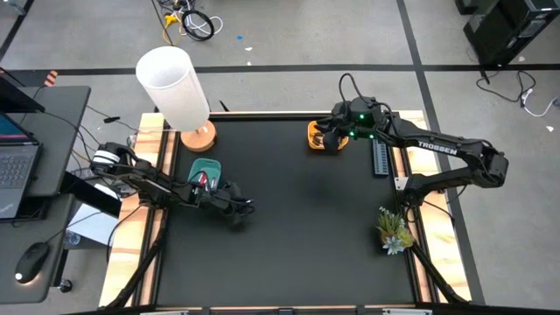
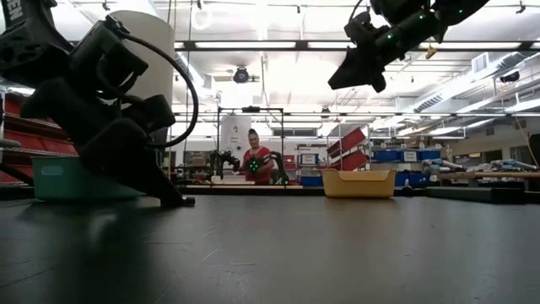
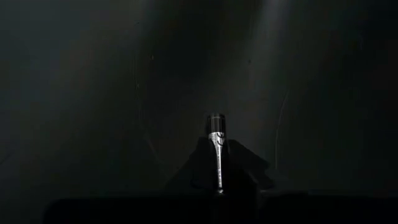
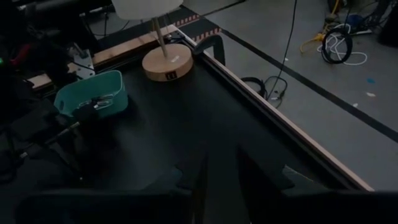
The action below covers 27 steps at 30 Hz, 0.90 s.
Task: Sort batteries
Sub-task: Put the silver battery into the green bin
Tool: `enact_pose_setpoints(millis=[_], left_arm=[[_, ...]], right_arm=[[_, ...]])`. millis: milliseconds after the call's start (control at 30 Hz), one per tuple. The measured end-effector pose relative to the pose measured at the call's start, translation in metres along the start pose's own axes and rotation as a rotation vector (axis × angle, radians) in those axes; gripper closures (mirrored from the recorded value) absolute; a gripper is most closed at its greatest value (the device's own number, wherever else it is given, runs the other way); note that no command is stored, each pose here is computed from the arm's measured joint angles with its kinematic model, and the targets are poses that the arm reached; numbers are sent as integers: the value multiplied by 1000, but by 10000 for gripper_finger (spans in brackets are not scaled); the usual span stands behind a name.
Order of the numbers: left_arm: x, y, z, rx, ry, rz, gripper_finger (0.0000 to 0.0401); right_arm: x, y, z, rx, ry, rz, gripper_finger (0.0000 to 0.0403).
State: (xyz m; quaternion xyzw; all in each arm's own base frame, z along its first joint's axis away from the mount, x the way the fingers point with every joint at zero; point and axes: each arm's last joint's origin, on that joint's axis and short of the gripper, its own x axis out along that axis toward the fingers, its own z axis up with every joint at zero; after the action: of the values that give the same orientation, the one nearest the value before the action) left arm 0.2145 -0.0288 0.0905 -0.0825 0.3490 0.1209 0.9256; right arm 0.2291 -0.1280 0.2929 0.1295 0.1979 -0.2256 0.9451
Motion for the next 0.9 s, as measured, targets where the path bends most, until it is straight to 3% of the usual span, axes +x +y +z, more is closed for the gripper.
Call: enact_pose_setpoints(millis=[467,900], left_arm=[[5,-9,24,-25,-42,19,369],[-3,-23,69,-49,-15,50,369]], right_arm=[[-1,1,0,-8,2,27,313],[-1,2,0,-24,5,59,318]])
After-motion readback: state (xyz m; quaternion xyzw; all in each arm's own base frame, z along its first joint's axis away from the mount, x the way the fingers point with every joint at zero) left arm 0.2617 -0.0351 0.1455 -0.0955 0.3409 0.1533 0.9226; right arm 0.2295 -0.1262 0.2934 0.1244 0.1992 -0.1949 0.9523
